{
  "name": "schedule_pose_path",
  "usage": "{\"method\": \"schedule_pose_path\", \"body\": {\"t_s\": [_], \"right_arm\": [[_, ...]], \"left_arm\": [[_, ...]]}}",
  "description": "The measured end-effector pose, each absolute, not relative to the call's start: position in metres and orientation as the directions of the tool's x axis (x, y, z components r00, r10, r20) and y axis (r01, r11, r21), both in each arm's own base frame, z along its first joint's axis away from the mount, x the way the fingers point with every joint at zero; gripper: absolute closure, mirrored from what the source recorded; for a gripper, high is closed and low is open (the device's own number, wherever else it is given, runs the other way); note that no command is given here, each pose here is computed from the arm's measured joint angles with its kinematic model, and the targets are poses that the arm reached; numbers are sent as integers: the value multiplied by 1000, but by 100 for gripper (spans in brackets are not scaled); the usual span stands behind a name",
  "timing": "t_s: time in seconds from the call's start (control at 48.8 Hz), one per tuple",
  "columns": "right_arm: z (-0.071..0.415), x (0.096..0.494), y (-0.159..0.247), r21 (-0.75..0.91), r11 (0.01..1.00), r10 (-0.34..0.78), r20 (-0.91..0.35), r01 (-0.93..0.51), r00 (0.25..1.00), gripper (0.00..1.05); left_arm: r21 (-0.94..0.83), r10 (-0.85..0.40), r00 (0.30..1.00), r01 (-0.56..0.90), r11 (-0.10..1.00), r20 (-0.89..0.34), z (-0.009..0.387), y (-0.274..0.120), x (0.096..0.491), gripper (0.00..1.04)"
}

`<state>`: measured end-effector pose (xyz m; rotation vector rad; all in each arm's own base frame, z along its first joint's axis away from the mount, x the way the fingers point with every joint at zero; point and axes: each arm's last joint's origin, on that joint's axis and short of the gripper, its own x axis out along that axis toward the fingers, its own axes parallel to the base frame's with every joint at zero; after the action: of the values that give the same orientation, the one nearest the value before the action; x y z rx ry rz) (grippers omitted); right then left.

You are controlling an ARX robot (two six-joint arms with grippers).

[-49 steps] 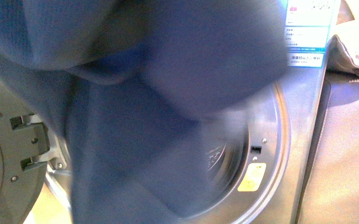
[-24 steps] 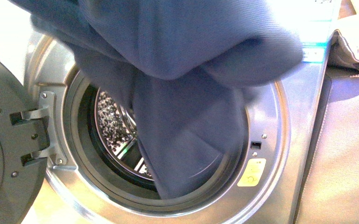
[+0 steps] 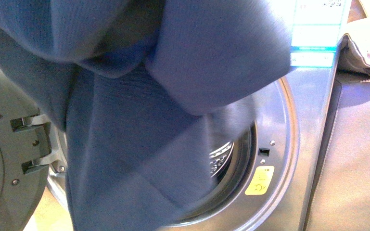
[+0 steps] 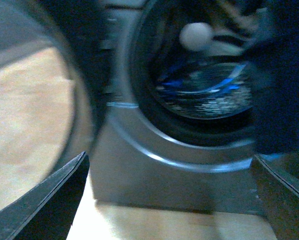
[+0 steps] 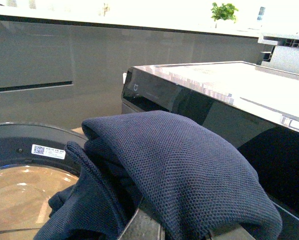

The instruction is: Put clothes into washing machine

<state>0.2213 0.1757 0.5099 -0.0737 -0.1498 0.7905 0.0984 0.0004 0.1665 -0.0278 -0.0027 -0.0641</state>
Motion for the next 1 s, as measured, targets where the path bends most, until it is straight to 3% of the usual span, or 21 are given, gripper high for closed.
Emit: {"method": "schedule_pose_path", "body": {"t_s": [0.123, 0.369, 0.697, 0.799, 1.004], "right_arm": [[510, 221, 176, -122, 701, 713, 106, -703, 693, 100], [510, 221, 175, -122, 703, 711, 107, -701, 695, 100], [510, 221, 175, -122, 702, 712, 107, -701, 694, 100], [510, 221, 175, -122, 702, 712, 107, -701, 694, 100], [510, 221, 175, -122, 703, 711, 107, -701, 695, 100]], "left_arm": [[-128, -307, 952, 306, 943, 7, 178, 12, 110, 7], [-75, -365, 926, 372, 925, 95, 219, 29, 132, 7], [20, -492, 835, 503, 864, 244, 300, 30, 161, 7], [42, -539, 793, 551, 833, 283, 325, 27, 172, 7], [72, -702, 637, 722, 688, 317, 362, 23, 191, 7]]}}
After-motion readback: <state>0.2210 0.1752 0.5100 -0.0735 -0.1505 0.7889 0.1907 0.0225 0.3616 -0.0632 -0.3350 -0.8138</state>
